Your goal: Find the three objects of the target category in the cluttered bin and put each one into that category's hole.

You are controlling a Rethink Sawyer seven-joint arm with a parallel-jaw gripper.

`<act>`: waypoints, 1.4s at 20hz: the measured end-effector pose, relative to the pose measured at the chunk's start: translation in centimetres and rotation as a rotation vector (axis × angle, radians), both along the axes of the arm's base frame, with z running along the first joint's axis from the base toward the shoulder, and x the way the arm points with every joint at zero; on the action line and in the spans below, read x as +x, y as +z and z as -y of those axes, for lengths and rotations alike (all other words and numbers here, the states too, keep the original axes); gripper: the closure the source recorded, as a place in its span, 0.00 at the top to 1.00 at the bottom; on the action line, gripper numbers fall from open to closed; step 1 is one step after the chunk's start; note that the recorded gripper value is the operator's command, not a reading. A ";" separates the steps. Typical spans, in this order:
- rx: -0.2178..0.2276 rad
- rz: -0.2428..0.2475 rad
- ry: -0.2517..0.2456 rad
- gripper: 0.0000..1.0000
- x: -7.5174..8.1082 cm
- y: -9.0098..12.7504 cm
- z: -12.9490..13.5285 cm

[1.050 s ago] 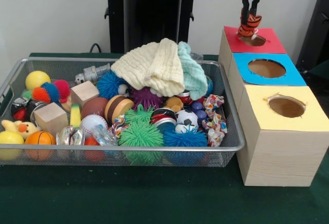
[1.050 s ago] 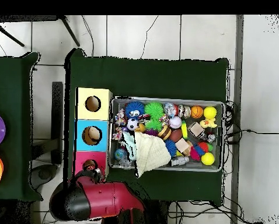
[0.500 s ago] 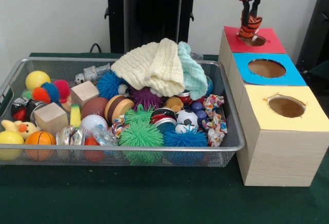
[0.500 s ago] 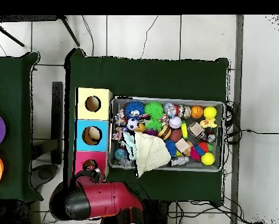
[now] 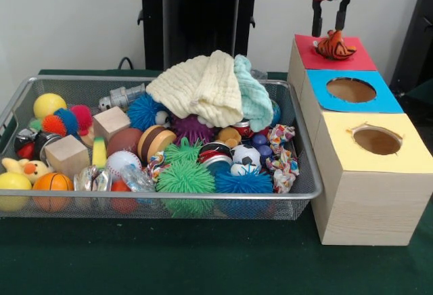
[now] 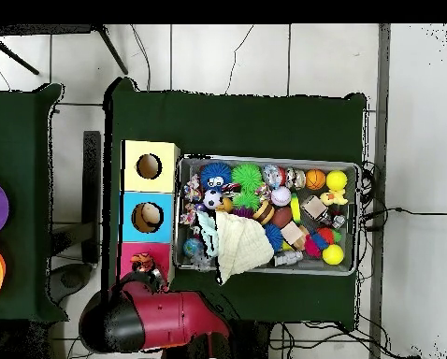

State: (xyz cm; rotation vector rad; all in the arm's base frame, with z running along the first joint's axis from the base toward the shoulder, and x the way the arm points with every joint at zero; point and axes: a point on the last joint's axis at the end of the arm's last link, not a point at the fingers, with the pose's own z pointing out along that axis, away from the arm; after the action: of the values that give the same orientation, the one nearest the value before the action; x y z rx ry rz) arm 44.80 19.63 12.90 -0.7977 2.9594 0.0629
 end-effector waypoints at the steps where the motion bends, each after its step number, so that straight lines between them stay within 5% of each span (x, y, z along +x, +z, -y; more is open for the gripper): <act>1: 0.000 0.001 0.000 1.00 0.0 0.0 0.0; 21: 0.008 0.046 -0.020 1.00 0.9 0.6 -0.2; 22: 0.008 0.046 -0.016 0.00 0.8 0.6 -0.4; 28: 0.007 0.046 -0.007 0.00 0.6 0.7 -0.9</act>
State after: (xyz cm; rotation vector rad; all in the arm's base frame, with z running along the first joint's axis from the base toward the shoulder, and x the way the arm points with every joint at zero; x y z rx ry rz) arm 45.41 20.48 13.56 -0.7773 2.9166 0.0539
